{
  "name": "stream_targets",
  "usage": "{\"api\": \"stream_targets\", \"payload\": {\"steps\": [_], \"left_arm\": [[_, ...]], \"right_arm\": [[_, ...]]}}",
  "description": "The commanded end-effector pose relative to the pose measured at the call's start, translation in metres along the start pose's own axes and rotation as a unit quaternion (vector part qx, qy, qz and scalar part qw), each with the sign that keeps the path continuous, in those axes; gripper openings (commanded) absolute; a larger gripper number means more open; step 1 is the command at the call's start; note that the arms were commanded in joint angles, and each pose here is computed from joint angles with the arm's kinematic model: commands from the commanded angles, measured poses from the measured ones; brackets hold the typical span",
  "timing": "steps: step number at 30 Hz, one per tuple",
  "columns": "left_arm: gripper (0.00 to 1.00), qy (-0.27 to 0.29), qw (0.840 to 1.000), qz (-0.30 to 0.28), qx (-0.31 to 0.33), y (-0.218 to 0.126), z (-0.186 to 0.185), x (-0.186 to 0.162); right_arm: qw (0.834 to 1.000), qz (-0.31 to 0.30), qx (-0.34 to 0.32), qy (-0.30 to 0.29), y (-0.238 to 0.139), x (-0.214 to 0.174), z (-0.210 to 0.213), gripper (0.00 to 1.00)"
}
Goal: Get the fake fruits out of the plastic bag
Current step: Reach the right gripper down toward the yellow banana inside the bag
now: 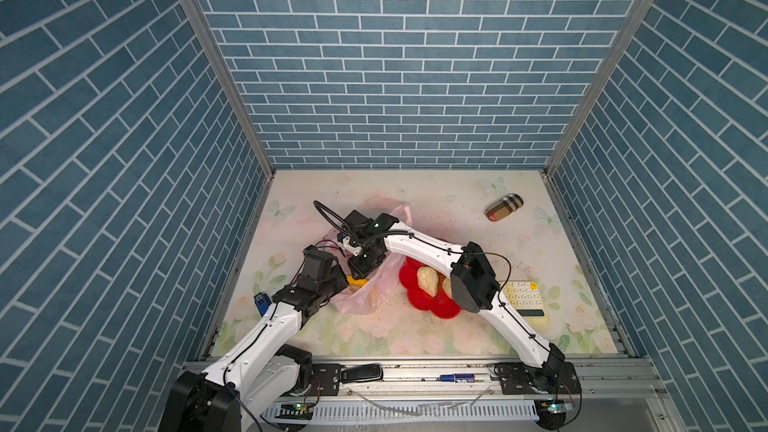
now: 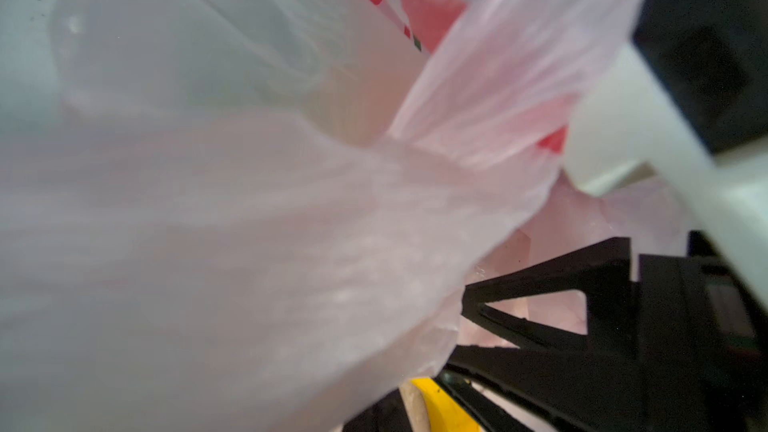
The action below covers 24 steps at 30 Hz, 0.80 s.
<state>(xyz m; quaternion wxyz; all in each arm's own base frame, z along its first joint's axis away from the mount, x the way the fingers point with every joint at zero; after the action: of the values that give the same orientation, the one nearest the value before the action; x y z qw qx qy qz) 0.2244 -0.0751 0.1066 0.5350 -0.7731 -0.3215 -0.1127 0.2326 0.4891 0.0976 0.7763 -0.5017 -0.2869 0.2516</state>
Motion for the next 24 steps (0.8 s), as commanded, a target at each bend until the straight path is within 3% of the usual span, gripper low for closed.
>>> {"api": "stream_targets", "payload": {"steps": [1, 16, 24], "left_arm": [[0.03, -0.011, 1.000, -0.008, -0.002, 0.001, 0.002, -0.001], [0.02, -0.021, 1.000, -0.002, -0.001, 0.004, 0.010, -0.012], [0.03, -0.019, 1.000, 0.001, -0.002, 0.005, 0.010, -0.013]], "right_arm": [[0.999, 0.021, -0.011, -0.035, 0.009, -0.009, 0.004, 0.42], [0.996, 0.038, -0.062, -0.042, 0.027, -0.021, -0.008, 0.40], [0.995, 0.028, -0.086, -0.039, 0.031, -0.018, -0.014, 0.33]]}}
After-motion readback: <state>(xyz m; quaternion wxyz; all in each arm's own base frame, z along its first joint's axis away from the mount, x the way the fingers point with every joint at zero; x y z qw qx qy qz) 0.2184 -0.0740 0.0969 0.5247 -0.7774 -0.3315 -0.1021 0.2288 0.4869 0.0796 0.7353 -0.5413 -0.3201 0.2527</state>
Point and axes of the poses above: each gripper's point midway between its finger pads, its own y axis out along the fingers, its own z axis along the line the jaws close on, x = y × z, the point moved 5 cm from there along -y, back along the fingers, and after that the axes turned 10 degrees about y, right-handed, at the moved point
